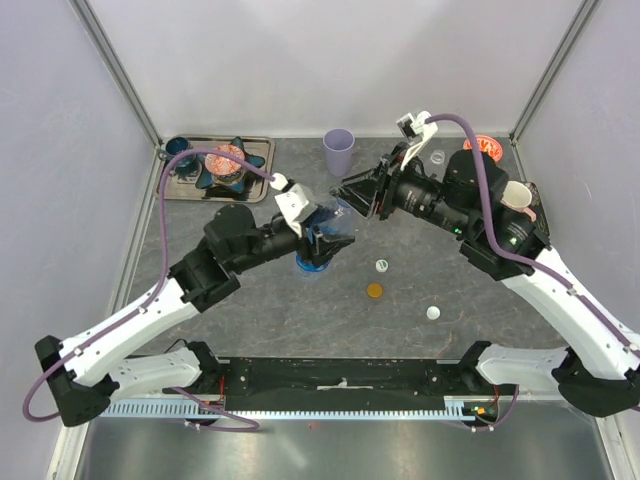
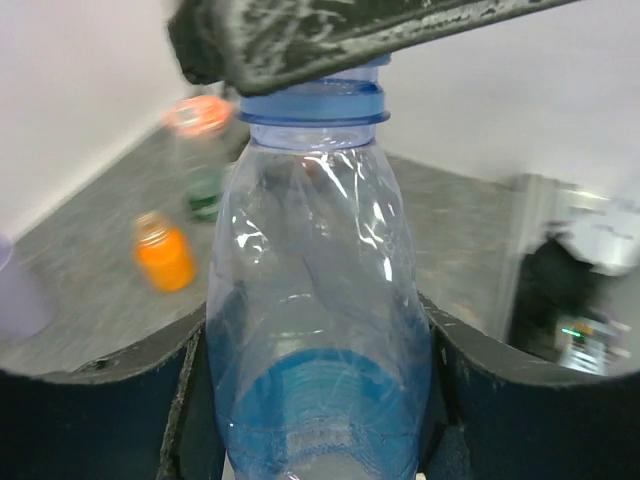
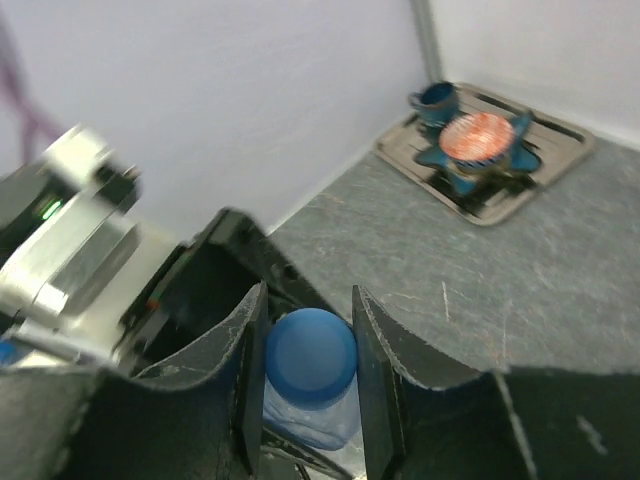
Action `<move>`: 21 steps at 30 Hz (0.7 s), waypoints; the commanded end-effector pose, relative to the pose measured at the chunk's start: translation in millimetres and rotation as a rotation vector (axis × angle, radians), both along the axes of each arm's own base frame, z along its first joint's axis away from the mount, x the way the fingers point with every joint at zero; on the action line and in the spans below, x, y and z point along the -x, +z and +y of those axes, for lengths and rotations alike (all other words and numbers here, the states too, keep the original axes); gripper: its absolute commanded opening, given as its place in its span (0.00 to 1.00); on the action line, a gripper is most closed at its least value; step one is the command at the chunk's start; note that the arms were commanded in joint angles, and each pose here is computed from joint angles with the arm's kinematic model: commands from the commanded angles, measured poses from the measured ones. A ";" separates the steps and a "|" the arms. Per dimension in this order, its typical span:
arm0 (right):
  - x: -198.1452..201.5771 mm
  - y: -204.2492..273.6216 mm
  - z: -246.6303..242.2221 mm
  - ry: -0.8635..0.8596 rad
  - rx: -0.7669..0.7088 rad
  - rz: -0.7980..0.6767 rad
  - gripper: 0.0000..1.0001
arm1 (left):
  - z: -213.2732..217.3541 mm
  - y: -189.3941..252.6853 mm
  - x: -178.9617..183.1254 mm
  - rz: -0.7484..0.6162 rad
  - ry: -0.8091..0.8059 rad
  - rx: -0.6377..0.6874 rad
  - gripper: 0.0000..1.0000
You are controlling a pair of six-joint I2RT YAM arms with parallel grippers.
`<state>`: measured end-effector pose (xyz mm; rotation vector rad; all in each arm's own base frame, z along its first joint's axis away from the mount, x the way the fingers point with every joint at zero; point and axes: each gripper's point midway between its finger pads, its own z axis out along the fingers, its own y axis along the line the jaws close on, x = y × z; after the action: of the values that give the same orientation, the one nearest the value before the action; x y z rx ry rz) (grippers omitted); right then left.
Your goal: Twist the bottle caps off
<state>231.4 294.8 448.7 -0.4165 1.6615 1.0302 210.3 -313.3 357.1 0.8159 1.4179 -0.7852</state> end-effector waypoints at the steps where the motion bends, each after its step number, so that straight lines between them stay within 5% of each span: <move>1: 81.5 20.9 10.5 0.441 0.030 -0.175 0.00 | 3.1 63.5 82.5 -0.009 -0.566 0.177 0.45; 5: 139.3 42.4 -0.8 0.680 -0.102 -0.290 0.00 | 16.6 71.0 117.7 0.071 -0.807 0.193 0.45; 10: 159.7 50.1 -6.6 0.775 -0.123 -0.316 0.00 | 22.6 66.1 140.0 0.113 -0.992 0.151 0.46; 21: 198.3 76.6 -29.1 0.898 -0.191 -0.422 0.00 | 21.5 39.4 142.2 0.250 -1.120 0.078 0.45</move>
<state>67.7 286.1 503.8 -1.1381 1.1168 1.5408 69.0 -297.6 392.4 1.4750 1.0430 -1.7936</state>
